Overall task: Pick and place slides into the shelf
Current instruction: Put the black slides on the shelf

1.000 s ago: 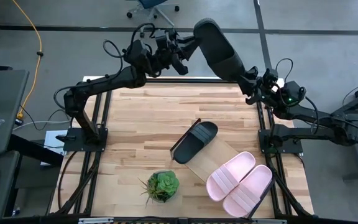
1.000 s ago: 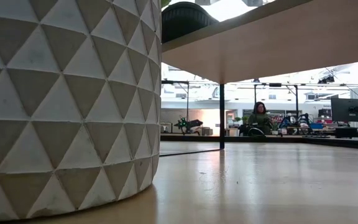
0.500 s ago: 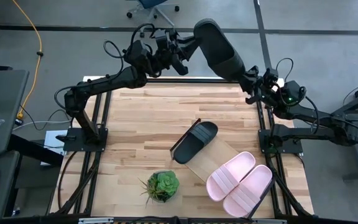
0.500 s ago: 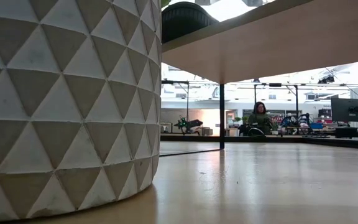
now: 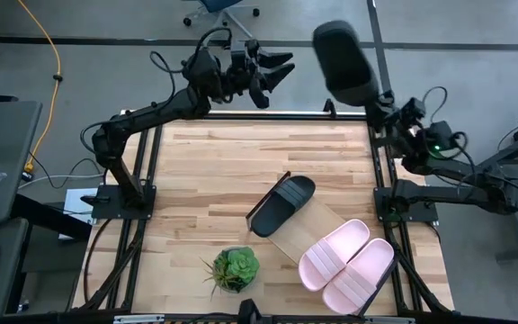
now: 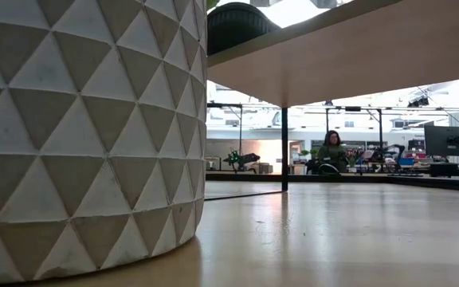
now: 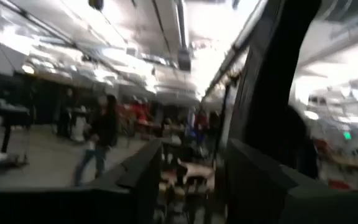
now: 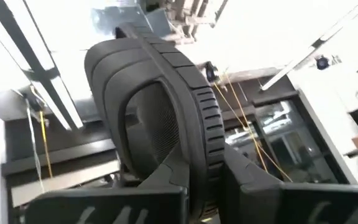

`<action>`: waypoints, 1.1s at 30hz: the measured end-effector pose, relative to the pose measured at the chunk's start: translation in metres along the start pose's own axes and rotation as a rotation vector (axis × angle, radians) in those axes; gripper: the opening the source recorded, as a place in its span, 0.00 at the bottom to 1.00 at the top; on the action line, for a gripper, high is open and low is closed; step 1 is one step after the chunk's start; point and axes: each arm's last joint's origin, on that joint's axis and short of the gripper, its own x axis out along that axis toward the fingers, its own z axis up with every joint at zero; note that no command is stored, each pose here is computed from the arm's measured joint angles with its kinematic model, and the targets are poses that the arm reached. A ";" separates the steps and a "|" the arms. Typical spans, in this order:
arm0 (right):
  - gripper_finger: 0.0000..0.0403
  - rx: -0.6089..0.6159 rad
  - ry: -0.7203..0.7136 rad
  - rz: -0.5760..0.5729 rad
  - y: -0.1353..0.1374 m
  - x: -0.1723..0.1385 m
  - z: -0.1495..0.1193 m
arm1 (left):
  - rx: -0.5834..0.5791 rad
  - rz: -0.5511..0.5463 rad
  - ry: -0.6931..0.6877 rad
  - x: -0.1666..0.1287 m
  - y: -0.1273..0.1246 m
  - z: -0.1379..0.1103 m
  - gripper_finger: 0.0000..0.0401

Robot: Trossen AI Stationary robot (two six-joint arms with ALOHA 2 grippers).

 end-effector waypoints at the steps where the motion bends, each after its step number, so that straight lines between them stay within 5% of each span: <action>1: 0.04 0.000 -0.004 -0.003 0.001 -0.002 0.003 | 0.001 -0.011 0.023 -0.002 0.005 0.000 0.44; 11: 0.04 0.033 0.189 -0.186 0.000 -0.047 0.025 | -0.039 -0.212 0.143 -0.016 0.034 0.008 0.49; 23: 0.03 0.130 0.689 -0.363 0.016 -0.057 0.074 | -0.057 -0.376 0.192 -0.024 0.032 0.017 0.49; 33: 0.03 0.292 1.087 -0.348 0.017 -0.049 0.050 | -0.061 -0.493 0.211 -0.031 0.018 0.031 0.49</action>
